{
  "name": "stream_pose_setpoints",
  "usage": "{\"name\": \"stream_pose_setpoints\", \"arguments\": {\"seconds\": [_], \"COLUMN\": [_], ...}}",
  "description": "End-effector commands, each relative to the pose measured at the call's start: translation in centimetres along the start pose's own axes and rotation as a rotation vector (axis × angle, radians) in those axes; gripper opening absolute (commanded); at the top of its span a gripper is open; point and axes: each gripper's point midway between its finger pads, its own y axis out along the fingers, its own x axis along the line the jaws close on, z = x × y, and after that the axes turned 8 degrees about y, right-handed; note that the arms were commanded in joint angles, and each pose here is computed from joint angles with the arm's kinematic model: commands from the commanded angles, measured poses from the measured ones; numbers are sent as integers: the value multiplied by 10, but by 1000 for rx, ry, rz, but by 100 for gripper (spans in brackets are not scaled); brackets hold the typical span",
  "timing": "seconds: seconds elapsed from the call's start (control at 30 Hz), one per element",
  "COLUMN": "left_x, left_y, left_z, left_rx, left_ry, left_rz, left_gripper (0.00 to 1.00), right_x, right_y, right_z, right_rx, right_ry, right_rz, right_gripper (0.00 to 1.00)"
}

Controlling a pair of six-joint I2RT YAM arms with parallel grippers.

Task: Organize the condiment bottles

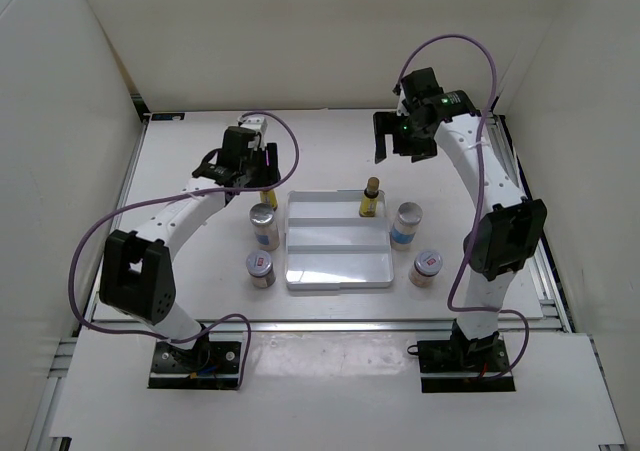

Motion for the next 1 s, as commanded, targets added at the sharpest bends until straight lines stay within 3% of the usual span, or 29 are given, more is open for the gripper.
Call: {"name": "stream_pose_setpoints", "arguments": {"seconds": [0.0,0.3,0.63,0.87,0.97], "left_x": [-7,1,8,12,18], "left_y": [0,-1,-12,-20,-28], "left_z": [9,7,-25,-25,-42], "left_rx": [18,15,-52,-63,-100], "left_ry": [-19,15,63,71,92], "left_rz": [32,-7,-46,-64,-94], "left_gripper": [72,57,27,21,17], "right_x": [1,-3,-3,-5,-5], "right_y": [-16,-13,-14,-19,-22], "right_z": [-13,-9,-7,-4,-5], "right_rx": [-44,-26,-26,-30,-39], "right_ry": [7,16,16,16,15], "right_rz": [-26,-25,-25,-17,-20], "right_gripper": [100,100,100,100,100]}}
